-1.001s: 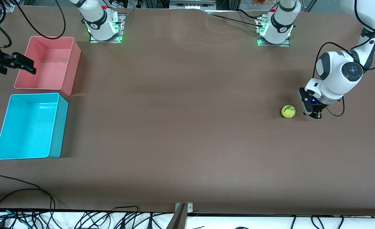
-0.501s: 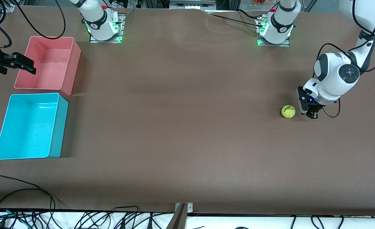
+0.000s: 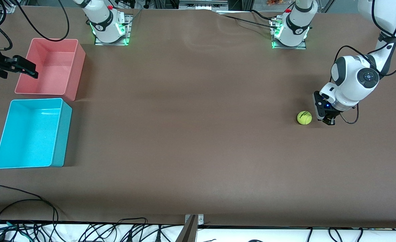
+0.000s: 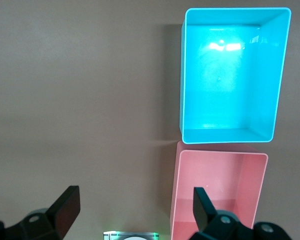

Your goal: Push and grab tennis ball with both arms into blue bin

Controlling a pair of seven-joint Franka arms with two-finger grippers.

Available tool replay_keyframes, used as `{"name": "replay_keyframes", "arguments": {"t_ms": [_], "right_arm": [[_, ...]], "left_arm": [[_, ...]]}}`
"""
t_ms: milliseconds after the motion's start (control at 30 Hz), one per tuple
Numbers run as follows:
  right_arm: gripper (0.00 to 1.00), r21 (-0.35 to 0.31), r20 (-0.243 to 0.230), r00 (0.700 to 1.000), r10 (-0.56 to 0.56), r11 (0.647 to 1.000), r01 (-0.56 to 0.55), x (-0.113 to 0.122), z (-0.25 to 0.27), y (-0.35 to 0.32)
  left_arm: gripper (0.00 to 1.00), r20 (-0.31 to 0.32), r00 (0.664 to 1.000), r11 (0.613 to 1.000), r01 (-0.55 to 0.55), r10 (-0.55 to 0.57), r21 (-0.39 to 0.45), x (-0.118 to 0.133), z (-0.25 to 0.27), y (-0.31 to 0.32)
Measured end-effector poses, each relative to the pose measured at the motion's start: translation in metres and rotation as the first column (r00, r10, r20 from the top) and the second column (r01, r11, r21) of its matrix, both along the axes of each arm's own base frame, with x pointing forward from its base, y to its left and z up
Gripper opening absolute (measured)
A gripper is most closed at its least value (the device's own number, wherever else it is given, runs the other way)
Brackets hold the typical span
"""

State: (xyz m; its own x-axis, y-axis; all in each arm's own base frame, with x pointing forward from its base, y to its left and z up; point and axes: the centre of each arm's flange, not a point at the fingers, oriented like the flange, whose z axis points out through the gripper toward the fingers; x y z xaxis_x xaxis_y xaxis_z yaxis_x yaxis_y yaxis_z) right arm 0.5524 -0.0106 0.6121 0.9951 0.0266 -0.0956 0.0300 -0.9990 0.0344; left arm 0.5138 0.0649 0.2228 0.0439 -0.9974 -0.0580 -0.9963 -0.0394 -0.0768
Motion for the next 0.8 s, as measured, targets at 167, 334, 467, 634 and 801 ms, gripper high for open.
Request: {"name": "replay_keyframes", "arguments": {"t_ms": [167, 334, 467, 634, 801], "right_arm": [[1.00, 0.000, 0.000, 1.000, 0.000, 1.000, 0.000, 0.000, 0.000, 0.000], [1.00, 0.000, 0.000, 1.000, 0.000, 1.000, 0.000, 0.000, 0.000, 0.000], [1.00, 0.000, 0.000, 1.000, 0.000, 1.000, 0.000, 0.000, 0.000, 0.000], [1.00, 0.000, 0.000, 1.000, 0.000, 1.000, 0.000, 0.000, 0.000, 0.000], [1.00, 0.000, 0.000, 1.000, 0.000, 1.000, 0.000, 0.000, 0.000, 0.000]], "left_arm": [[0.01, -0.011, 1.000, 1.000, -0.003, 0.003, -0.002, -0.004, -0.004, 0.000], [0.01, -0.021, 1.000, 1.000, -0.015, 0.015, -0.004, -0.008, -0.008, -0.001], [0.01, -0.026, 0.999, 1.000, -0.028, 0.028, -0.005, -0.010, -0.010, -0.001], [0.01, -0.029, 0.999, 0.999, -0.038, 0.038, -0.006, -0.011, -0.012, -0.001], [0.01, -0.029, 0.999, 0.999, -0.044, 0.044, -0.006, -0.011, -0.012, -0.001]]}}
